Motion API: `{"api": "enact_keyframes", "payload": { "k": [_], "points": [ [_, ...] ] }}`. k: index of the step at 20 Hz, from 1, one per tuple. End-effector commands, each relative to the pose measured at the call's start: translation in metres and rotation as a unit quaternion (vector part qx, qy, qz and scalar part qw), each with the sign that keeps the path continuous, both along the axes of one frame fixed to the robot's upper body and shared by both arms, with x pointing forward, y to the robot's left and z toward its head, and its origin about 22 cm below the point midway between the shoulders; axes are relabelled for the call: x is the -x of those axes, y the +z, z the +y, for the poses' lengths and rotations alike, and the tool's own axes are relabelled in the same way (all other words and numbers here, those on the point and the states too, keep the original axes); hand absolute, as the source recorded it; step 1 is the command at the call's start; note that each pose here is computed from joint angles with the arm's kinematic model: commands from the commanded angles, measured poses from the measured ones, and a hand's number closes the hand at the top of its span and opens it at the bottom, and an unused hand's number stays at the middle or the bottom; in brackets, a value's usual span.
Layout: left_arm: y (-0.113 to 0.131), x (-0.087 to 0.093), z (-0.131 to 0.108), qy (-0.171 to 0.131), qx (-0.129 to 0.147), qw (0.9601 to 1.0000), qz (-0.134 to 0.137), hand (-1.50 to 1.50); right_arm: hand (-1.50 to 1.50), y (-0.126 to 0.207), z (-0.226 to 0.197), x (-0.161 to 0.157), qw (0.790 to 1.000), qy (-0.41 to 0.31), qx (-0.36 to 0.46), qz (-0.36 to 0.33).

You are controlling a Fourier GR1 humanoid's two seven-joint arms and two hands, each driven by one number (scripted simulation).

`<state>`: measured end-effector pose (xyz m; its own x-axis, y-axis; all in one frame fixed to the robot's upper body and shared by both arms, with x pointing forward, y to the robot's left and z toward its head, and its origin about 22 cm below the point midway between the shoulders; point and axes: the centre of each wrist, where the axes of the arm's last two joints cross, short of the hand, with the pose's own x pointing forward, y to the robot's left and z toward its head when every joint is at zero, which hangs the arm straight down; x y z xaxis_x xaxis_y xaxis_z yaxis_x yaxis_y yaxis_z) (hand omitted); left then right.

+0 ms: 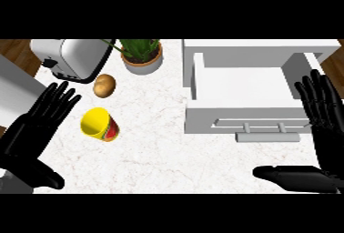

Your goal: Pick up the cup, place it into the drawer and close the drawer

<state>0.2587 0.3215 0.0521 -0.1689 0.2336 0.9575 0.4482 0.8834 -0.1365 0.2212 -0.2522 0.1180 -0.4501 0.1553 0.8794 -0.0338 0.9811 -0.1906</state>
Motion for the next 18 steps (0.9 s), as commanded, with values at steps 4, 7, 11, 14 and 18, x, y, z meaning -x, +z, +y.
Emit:
{"api": "enact_keyframes", "payload": {
  "k": [4,7,11,14,18],
  "points": [
    [-0.052,-0.012,0.016,0.046,-0.028,0.9982,0.026,-1.5,-1.5,-0.006,-0.005,-0.02,1.0,0.001,-0.003,-0.003],
    [-0.06,-0.01,0.022,0.067,-0.056,0.9956,0.032,-1.5,-1.5,-0.006,0.001,-0.012,1.0,0.003,0.006,-0.002],
    [-0.1,-0.01,0.037,0.069,-0.071,0.9941,0.044,-1.5,-1.5,0.004,0.002,-0.022,1.0,0.008,0.003,-0.007],
    [-0.111,-0.008,0.053,0.093,-0.08,0.9908,0.057,-1.5,-1.5,-0.005,0.016,-0.002,1.0,0.002,0.007,-0.011],
    [-0.128,-0.031,0.035,0.091,-0.098,0.989,0.064,-1.5,-1.5,-0.007,-0.014,-0.006,1.0,0.008,0.005,-0.005]
  ]
}}
